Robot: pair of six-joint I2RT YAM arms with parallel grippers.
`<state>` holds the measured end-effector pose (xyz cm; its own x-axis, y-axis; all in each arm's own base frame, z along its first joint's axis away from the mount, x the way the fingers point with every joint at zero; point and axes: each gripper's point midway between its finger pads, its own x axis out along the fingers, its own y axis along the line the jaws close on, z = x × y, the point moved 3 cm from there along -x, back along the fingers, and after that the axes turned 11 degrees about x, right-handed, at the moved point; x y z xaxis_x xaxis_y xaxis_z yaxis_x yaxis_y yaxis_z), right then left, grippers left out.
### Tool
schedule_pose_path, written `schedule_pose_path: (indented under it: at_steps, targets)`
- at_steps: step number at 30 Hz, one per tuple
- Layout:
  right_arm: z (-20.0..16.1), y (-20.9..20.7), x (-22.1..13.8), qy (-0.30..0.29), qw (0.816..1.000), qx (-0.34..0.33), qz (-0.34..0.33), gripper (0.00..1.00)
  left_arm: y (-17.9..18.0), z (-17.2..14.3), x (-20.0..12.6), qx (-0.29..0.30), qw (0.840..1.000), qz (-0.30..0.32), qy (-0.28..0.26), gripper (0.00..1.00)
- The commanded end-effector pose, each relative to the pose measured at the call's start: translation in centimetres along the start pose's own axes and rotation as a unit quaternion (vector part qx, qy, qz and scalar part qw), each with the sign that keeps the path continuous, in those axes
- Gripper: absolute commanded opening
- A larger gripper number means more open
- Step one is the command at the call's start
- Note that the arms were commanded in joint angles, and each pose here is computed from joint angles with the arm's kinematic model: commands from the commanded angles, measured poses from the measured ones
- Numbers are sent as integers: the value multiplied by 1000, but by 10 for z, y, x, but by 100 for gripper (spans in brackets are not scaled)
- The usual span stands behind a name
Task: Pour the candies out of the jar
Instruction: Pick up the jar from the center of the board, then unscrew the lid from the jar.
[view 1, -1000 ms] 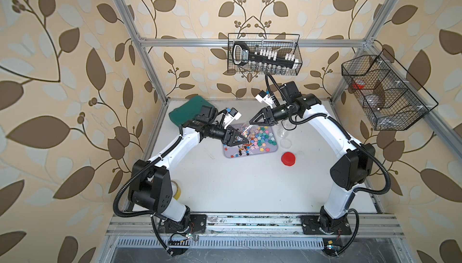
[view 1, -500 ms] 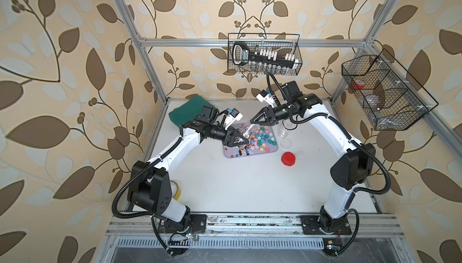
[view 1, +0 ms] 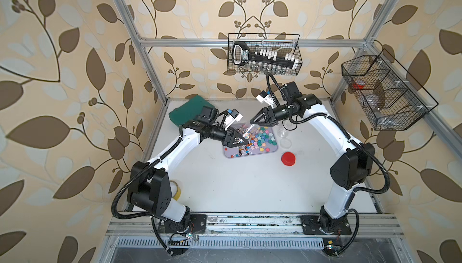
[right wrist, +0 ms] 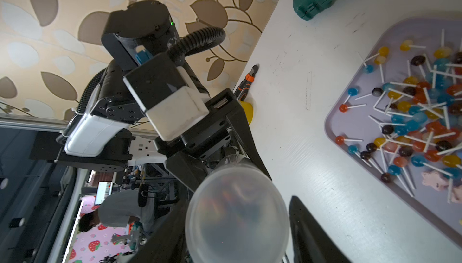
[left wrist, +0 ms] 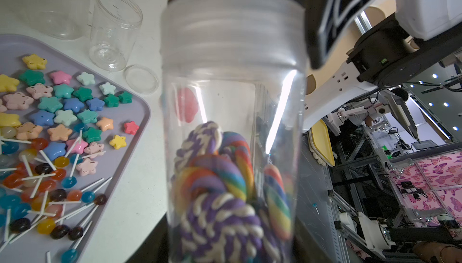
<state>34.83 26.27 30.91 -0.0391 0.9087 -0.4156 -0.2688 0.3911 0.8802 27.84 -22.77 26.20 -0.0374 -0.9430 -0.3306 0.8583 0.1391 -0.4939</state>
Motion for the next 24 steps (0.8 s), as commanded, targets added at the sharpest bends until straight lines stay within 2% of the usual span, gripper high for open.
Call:
schedule_pose_path:
  at_steps: [1,5,8,10,14,19,24]
  targets:
    - [4,-7,-4,-8,1000,-5,-8,70,-24,19,-11,51,998,-15,-17,39]
    - [8,-5,-13,-21,1000,-6,-8,75,-28,21,-16,67,998,8,-16,38]
    - [10,-4,-22,-30,1000,-3,-3,76,-16,18,-18,74,995,69,3,32]
    - [10,-6,-28,-32,999,3,0,76,-8,14,-21,88,989,117,23,32]
    - [4,-8,-33,-28,1000,-4,5,76,-5,7,-25,122,978,162,55,32]
    - [-9,-18,-29,-16,1000,-17,3,76,-7,6,-29,130,974,172,71,32]
    - [-20,-14,-25,-2,998,-55,21,76,-16,5,-28,141,977,147,70,32]
